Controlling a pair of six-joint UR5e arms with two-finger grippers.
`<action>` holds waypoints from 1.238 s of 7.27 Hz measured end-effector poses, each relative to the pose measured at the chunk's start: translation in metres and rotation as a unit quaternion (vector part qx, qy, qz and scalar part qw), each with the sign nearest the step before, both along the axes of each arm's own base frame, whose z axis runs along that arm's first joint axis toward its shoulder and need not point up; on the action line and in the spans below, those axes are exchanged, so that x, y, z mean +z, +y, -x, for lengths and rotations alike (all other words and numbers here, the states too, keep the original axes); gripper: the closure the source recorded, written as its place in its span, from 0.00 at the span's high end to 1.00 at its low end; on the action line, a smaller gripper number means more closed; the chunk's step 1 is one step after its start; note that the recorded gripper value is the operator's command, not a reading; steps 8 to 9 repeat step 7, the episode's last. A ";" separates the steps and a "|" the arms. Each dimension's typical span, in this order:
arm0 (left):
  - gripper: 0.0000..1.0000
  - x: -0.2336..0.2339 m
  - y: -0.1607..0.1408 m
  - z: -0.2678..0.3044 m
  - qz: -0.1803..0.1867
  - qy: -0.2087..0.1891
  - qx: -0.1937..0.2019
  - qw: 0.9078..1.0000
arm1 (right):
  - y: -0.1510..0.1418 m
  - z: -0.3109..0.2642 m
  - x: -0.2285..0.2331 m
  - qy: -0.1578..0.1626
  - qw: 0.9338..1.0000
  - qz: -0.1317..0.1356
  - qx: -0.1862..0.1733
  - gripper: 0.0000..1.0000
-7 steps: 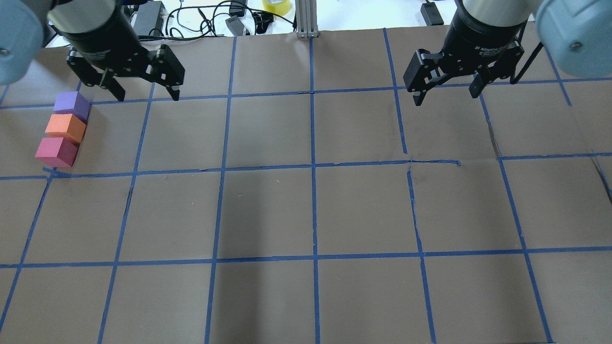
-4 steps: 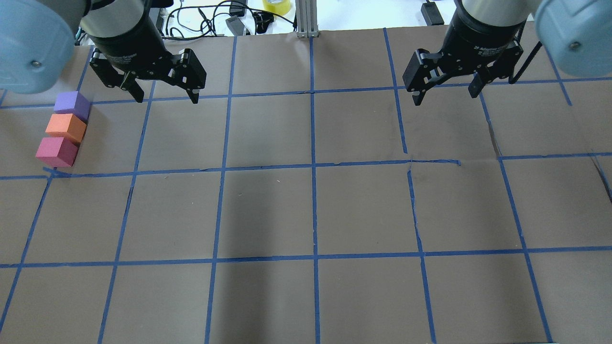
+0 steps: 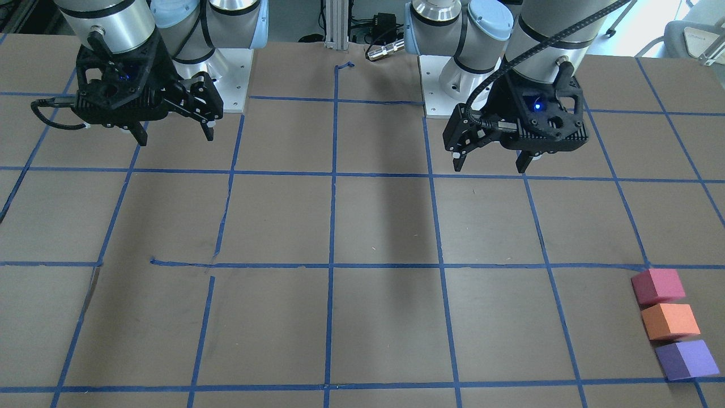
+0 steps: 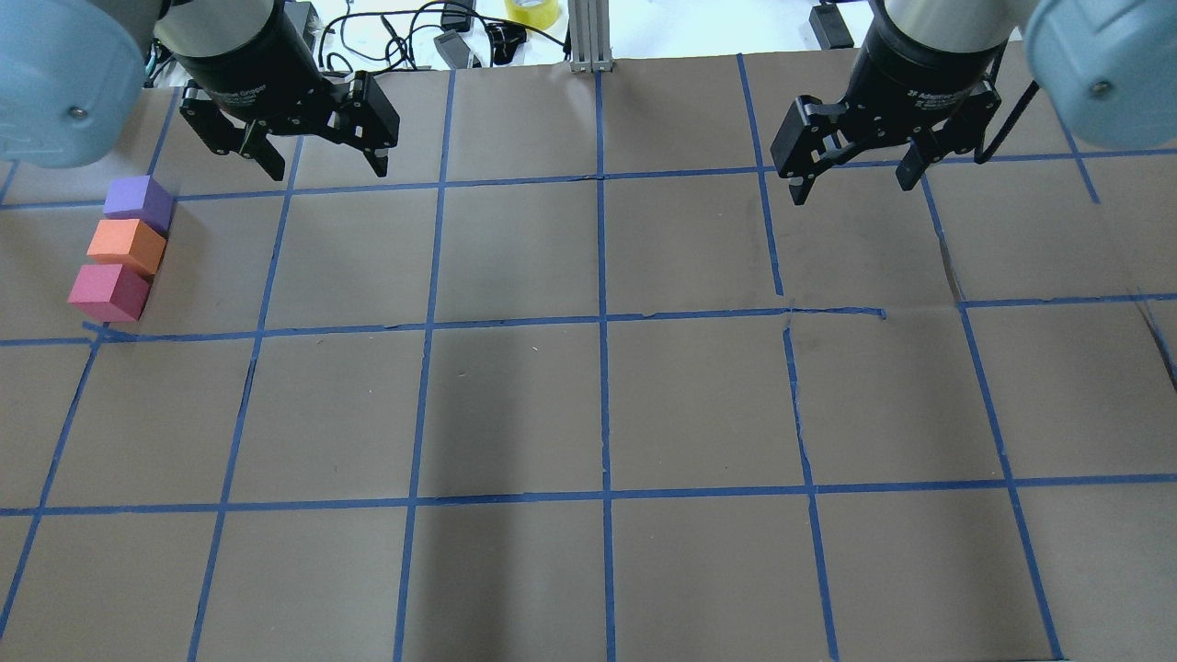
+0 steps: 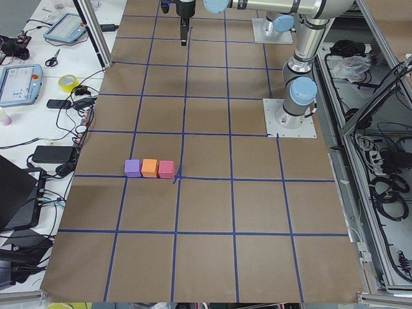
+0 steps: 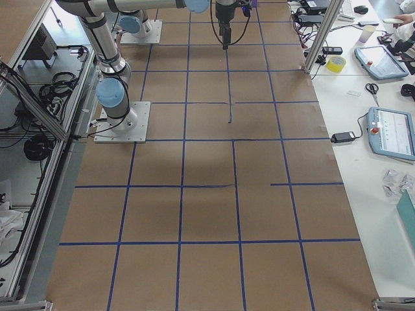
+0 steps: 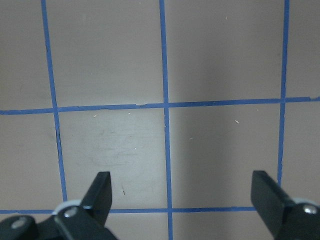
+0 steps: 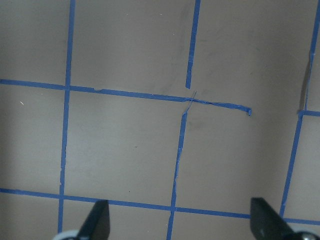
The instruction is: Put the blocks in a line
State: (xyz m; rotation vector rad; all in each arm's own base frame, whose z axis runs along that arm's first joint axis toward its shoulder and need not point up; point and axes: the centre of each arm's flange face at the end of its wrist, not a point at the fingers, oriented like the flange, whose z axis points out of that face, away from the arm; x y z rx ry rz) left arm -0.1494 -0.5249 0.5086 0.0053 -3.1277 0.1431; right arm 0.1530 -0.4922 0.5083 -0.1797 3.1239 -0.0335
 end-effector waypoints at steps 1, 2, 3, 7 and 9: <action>1.00 -0.001 0.001 -0.001 -0.001 0.003 -0.001 1.000 | 0.000 0.000 -0.001 0.000 1.000 -0.001 0.000 1.00; 1.00 -0.001 0.005 -0.001 -0.002 0.004 -0.003 1.000 | 0.000 0.000 -0.001 0.000 1.000 -0.002 0.000 1.00; 1.00 -0.002 0.010 -0.001 -0.002 0.003 -0.003 1.000 | 0.000 0.000 -0.001 0.000 1.000 -0.002 0.000 1.00; 1.00 -0.002 0.015 -0.002 0.000 0.000 -0.003 1.000 | 0.000 0.000 -0.001 -0.001 1.000 -0.002 0.000 1.00; 1.00 -0.002 0.015 -0.002 0.000 0.000 -0.003 1.000 | 0.000 0.000 -0.001 -0.001 1.000 -0.002 0.000 1.00</action>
